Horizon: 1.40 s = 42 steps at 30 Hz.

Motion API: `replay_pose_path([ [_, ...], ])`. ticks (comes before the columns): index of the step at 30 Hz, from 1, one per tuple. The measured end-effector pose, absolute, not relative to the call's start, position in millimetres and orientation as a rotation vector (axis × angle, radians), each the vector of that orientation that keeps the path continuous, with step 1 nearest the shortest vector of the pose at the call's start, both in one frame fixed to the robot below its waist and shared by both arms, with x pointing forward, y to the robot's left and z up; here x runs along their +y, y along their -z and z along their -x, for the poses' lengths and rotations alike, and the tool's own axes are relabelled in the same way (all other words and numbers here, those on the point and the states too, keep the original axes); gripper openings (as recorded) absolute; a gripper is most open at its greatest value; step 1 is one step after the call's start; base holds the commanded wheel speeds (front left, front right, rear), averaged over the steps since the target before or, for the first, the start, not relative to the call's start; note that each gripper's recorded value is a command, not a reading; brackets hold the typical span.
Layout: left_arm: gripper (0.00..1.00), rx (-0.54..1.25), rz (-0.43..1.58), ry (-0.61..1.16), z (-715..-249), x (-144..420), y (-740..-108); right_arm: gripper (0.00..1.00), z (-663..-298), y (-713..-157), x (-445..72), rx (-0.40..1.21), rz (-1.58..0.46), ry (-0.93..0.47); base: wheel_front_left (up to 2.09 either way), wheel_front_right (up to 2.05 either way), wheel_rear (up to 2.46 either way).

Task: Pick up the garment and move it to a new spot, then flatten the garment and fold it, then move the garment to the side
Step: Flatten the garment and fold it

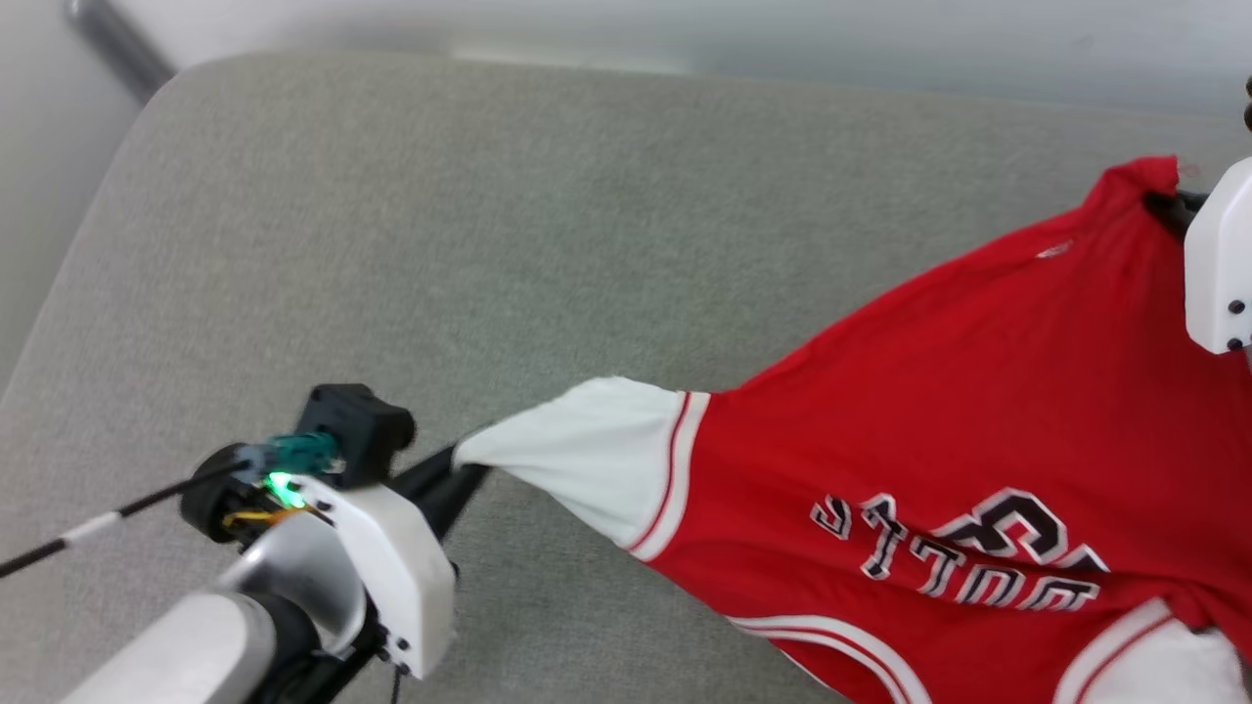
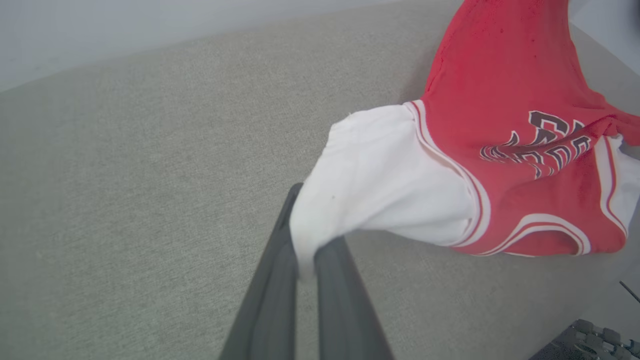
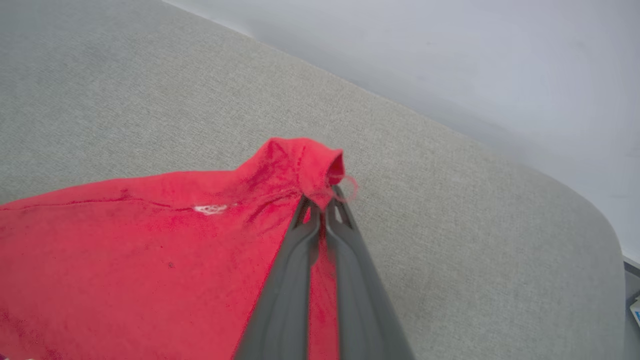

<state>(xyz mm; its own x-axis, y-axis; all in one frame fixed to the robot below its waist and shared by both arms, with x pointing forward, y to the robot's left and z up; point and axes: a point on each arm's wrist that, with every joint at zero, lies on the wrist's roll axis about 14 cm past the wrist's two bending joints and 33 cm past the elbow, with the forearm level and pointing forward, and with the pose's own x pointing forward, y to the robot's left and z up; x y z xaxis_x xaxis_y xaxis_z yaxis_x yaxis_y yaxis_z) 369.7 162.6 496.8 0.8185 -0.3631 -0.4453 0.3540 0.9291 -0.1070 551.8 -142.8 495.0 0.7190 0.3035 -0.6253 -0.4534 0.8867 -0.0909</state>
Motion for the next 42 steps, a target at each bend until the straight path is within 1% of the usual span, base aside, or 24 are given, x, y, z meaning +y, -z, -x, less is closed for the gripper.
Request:
replay_pose_path([
  [5, 0.0, 0.269, -0.011, 0.337, -386.5, 173.5, -551.9, 0.0, -535.8, -559.2, -153.1, 0.451, 0.235, -0.411, 0.0, 0.0, 0.0],
  [9, 0.0, 0.089, -0.016, 0.31, -396.7, 176.9, -600.9, 0.0, -515.6, -604.4, -161.8, 0.301, 0.216, -0.402, 0.0, 0.0, 0.0],
  [12, 0.0, -0.046, -0.058, 0.292, -401.4, 180.5, -637.4, 0.0, -498.7, -639.2, -165.1, 0.181, 0.207, -0.401, 0.0, 0.0, 0.0],
  [18, 0.0, -0.266, -0.097, 0.301, -400.5, 174.5, -703.1, 0.0, -466.7, -695.1, -180.4, -0.017, 0.175, -0.367, 0.0, 0.0, 0.0],
  [25, 0.0, -0.509, -0.128, 0.296, -396.4, 170.9, -779.8, 0.0, -441.3, -739.8, -187.4, -0.189, 0.156, -0.334, 0.0, 0.0, 0.0],
  [30, 0.0, -0.606, -0.181, 0.281, -399.6, 171.0, -812.7, 0.0, -432.9, -757.3, -183.5, -0.264, 0.157, -0.337, 0.0, 0.0, 0.0],
  [35, 0.0, -0.628, -0.238, 0.271, -416.8, 172.1, -828.3, 0.0, -437.0, -772.4, -182.7, -0.321, 0.161, -0.324, 0.0, 0.0, 0.0],
  [39, 0.0, -0.615, -0.25, 0.275, -440.4, 173.6, -833.7, 0.0, -452.3, -774.2, -185.9, -0.331, 0.181, -0.303, 0.0, 0.0, 0.0],
  [42, 0.0, -0.587, -0.274, 0.271, -465.2, 177.5, -832.3, 0.0, -471.7, -768.8, -187.1, -0.312, 0.196, -0.297, 0.0, 0.0, 0.0],
])
